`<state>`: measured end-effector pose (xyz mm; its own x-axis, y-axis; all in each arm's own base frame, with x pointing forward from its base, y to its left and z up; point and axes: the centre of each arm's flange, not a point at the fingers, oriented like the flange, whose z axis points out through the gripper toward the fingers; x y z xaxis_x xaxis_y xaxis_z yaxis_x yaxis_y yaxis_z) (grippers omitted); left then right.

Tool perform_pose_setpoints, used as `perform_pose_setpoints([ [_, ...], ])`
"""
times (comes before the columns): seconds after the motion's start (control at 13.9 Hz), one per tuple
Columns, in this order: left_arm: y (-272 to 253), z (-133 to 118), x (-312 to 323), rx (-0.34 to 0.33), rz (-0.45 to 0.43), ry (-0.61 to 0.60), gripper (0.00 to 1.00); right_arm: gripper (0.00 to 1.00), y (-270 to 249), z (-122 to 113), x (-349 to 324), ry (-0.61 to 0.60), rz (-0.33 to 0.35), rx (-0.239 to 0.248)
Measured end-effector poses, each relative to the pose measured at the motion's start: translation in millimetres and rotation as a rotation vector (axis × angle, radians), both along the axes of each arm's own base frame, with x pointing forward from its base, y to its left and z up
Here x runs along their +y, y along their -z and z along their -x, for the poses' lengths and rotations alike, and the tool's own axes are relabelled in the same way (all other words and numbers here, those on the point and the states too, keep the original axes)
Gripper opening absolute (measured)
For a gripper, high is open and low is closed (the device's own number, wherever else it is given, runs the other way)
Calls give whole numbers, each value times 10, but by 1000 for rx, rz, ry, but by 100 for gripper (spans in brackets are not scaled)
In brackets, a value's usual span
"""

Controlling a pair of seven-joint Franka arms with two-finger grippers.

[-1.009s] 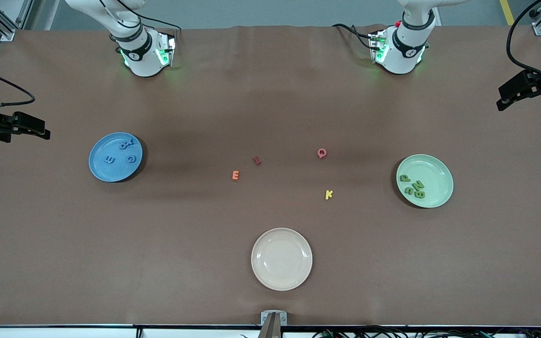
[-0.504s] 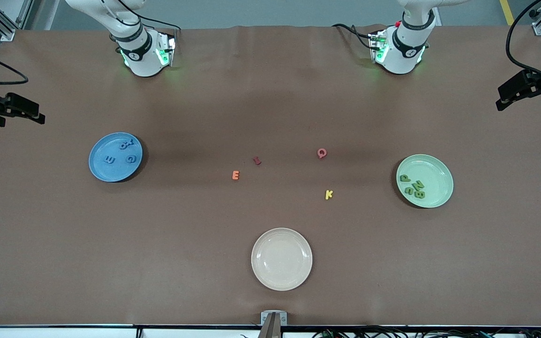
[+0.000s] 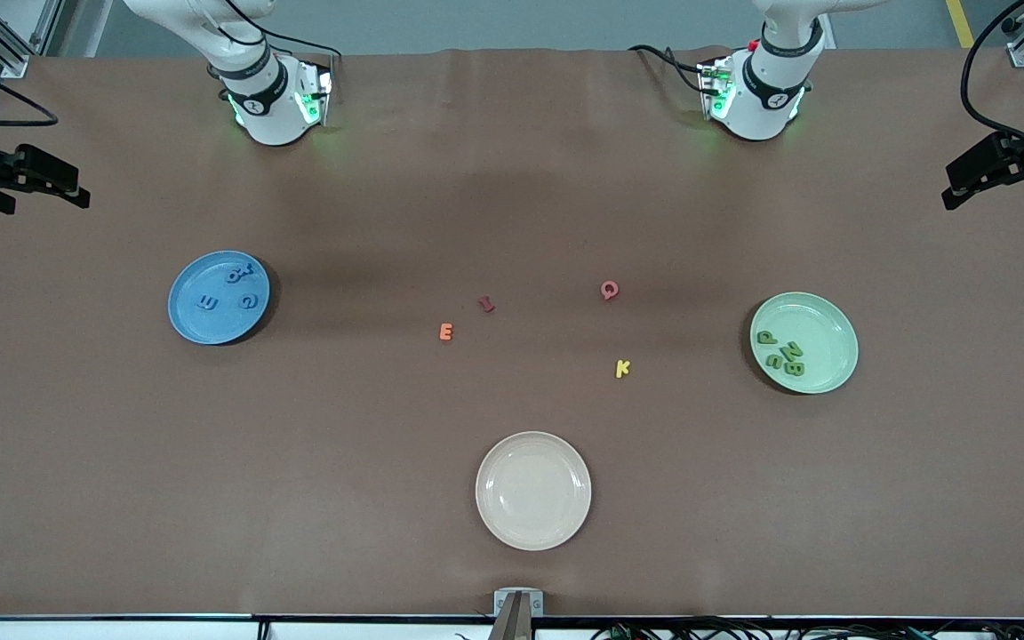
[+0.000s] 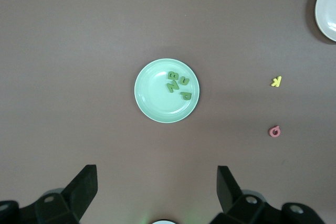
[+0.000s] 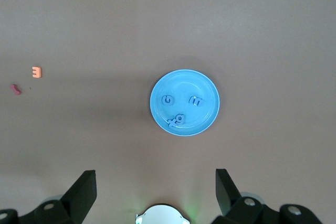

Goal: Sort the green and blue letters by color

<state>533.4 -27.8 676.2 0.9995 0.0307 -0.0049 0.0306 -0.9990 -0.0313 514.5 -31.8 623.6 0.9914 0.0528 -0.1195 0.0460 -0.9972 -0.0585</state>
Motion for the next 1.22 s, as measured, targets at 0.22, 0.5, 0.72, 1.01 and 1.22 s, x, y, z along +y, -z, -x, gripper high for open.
perform_pose_setpoints([
  [0.22, -6, 2, 16, 1, 0, -3, 100, 100, 12, 19, 16, -3, 0, 2],
  [0.5, 4, 18, 22, 15, -1, -4, 100, 100, -6, 102, 73, -13, 0, -25],
  [0.72, 4, 20, -11, 15, -1, 2, 100, 100, 3, 117, 67, -12, 0, -26],
  [1.01, 7, 23, -67, 16, -1, 12, 100, 100, 10, 123, 43, -5, 0, -21],
  [1.22, 7, 23, -67, 16, -1, 12, 100, 100, 8, 145, -27, 11, -10, -13],
])
